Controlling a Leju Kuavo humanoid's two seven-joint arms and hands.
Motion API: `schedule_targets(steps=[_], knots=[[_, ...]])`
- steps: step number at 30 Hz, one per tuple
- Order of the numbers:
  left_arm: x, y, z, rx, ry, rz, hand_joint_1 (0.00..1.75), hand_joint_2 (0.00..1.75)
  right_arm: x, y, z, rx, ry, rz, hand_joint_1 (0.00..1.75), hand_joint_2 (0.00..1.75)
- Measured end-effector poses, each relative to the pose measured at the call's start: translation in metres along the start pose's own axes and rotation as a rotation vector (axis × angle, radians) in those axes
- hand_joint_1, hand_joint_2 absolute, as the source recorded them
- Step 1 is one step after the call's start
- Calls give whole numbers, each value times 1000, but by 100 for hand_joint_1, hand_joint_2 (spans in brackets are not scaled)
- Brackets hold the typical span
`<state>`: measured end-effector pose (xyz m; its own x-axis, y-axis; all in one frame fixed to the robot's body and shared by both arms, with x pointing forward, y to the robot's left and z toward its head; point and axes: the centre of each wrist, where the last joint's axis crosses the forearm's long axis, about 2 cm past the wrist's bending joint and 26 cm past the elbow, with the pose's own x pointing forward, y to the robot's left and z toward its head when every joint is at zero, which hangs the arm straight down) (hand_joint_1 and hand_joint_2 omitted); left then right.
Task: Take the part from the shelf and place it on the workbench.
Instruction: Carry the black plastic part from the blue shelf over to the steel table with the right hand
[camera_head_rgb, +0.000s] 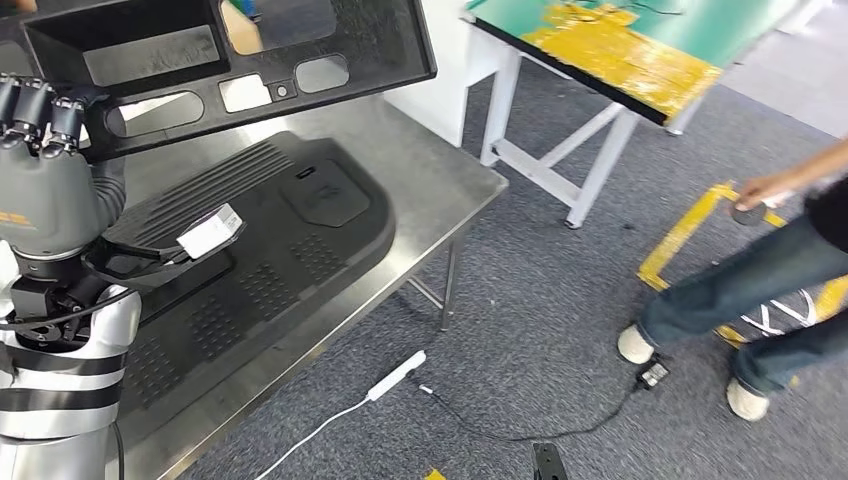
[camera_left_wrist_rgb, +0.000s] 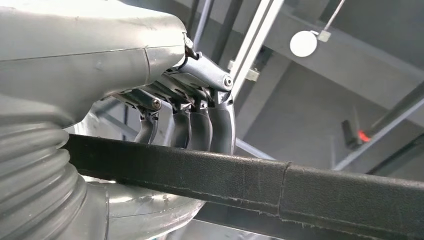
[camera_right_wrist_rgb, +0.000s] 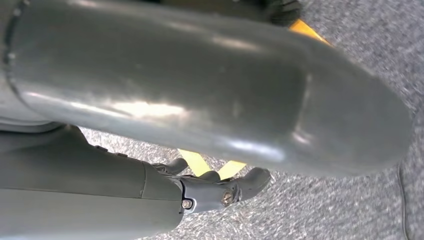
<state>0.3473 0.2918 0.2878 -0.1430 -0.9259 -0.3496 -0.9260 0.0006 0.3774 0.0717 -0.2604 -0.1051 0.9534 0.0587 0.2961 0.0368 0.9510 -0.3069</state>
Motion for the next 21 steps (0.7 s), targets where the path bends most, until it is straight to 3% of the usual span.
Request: schedule_targets(steps=[21], knots=[[1,0,1,-5,-5,2,175,175,-1,1,0,5,3,1,0,0]])
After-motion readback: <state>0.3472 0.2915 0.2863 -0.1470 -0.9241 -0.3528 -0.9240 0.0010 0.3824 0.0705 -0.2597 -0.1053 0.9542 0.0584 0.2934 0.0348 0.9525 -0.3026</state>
